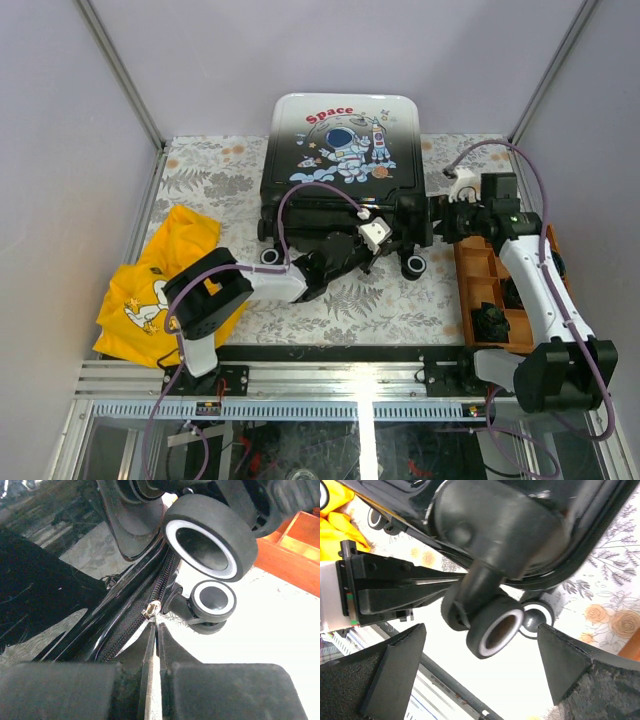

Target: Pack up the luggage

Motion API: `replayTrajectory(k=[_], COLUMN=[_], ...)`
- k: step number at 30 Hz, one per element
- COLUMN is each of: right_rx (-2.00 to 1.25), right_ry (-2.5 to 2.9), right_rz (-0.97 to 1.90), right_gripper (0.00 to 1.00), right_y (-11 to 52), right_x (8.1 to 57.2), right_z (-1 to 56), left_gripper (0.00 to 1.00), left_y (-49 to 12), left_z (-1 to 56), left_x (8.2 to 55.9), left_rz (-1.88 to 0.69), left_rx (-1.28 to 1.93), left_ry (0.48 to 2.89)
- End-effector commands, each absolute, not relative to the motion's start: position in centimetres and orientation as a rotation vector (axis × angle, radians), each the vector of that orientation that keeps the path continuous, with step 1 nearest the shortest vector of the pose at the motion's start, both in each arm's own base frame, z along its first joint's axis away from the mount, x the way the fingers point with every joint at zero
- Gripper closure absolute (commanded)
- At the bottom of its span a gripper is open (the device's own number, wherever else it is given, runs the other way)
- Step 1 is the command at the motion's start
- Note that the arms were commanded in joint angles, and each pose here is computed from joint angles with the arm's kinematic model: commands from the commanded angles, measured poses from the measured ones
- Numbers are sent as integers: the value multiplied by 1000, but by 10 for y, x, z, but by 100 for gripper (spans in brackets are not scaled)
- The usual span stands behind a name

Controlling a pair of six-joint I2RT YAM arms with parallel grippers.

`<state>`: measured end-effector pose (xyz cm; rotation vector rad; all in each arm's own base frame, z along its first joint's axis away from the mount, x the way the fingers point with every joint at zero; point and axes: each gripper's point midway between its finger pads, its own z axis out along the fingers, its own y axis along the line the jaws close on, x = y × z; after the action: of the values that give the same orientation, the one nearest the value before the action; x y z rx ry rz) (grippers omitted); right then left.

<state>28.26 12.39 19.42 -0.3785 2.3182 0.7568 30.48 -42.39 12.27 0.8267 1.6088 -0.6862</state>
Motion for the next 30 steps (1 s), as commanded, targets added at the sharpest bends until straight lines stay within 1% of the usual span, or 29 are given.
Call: replayTrajectory(k=[1,2,5,9,11,14,16,17,22,28,30], right_rx=[-424,-379,-280,-207,-147,-57,-50,-60,-110,-142,-147], right_ry=[2247,2240,2195,2219,2201,2214,2218,2205,2120,2080,2082], right_rz=[830,868,997,959,948,1014,1082,1115,1273,1322,1328], right_gripper=[1,1,7,15,25,41,50,52,59,60,61], right_y=[115,113,109,102,100,108,118,125,156,166,167], right_x=[285,290,304,311,319,325,326,326,325,320,318], right_z=[208,208,216,202,191,170,166,169,195,214,215], left_gripper=[100,100,100,100,100,100,100,100,100,100,100], left_y=[-438,-438,-440,-443,-447,-455,-461,-465,-486,-514,-524], left_z=[160,159,157,160,160,161,162,160,177,199,202], left_x=[278,277,276,274,274,272,271,271,258,260,263], left_rz=[-830,-835,-838,-845,-852,-868,-881,-886,-933,-953,-960], left_rx=[876,882,895,916,922,922,914,911,927,897,876], left_ry=[1461,1463,1467,1446,1437,1427,1419,1422,1325,1192,1189])
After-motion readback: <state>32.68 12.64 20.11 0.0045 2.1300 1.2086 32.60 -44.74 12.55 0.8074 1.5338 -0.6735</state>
